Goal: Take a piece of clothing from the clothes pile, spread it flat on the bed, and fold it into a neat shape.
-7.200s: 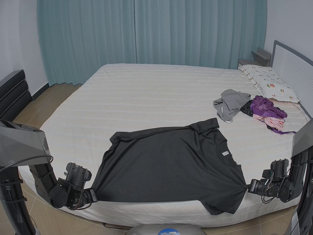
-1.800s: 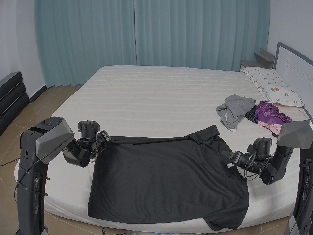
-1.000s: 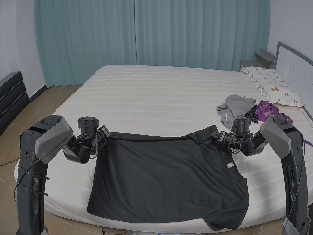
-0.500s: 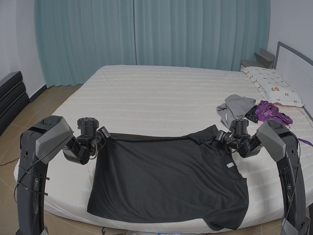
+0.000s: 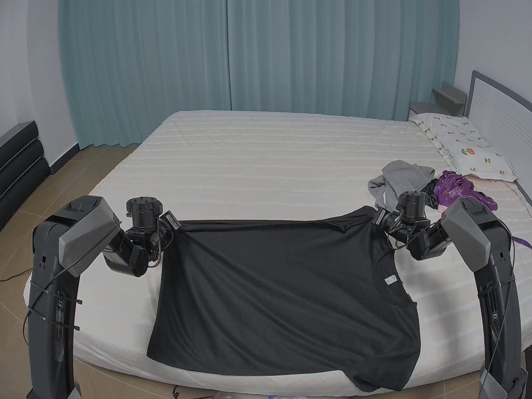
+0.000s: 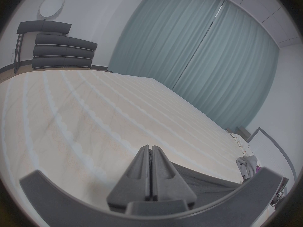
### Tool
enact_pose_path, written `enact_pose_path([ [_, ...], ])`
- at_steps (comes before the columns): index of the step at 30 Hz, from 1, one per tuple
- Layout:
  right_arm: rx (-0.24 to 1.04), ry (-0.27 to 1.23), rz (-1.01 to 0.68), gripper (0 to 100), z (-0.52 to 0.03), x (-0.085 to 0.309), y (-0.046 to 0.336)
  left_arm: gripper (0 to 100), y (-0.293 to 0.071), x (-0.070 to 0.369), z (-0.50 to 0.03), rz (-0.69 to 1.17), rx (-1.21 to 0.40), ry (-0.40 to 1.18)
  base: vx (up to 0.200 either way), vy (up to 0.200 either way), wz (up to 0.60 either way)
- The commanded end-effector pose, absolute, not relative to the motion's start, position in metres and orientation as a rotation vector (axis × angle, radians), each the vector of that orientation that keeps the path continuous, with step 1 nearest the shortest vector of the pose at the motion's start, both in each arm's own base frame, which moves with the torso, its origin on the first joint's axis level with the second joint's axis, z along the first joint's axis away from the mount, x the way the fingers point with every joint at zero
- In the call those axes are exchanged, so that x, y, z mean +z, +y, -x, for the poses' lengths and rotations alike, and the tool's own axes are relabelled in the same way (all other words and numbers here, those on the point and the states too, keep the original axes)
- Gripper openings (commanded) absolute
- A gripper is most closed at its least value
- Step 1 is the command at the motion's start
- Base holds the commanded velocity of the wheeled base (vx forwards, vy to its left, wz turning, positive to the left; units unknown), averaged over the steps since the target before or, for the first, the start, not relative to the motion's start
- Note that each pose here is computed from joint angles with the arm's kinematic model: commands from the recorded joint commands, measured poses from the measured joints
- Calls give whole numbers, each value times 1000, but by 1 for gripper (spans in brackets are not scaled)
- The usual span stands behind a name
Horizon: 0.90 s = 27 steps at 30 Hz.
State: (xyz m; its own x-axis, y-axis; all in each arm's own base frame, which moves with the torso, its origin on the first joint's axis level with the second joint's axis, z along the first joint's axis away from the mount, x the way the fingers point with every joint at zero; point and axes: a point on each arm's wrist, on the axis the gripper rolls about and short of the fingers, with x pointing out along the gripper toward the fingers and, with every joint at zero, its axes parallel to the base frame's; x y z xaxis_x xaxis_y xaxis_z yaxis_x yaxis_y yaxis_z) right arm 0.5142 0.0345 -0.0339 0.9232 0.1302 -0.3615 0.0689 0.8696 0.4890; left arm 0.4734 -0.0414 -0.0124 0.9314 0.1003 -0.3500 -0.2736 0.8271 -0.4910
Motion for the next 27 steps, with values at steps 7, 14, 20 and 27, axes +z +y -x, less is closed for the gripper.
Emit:
enact_pose_path([
  [7,27,391,-515,0,-517,-37,38,0,-38,-29,-478,564,215,337,0,0,0],
  [14,47,442,-551,100,-512,-49,41,0,-36,-37,-478,562,224,350,0,0,0],
  [20,78,477,-585,100,-508,-52,41,0,-36,-38,-477,562,225,353,0,0,0],
  [27,123,522,-593,100,-507,-58,46,0,-36,-39,-476,561,227,359,0,0,0],
])
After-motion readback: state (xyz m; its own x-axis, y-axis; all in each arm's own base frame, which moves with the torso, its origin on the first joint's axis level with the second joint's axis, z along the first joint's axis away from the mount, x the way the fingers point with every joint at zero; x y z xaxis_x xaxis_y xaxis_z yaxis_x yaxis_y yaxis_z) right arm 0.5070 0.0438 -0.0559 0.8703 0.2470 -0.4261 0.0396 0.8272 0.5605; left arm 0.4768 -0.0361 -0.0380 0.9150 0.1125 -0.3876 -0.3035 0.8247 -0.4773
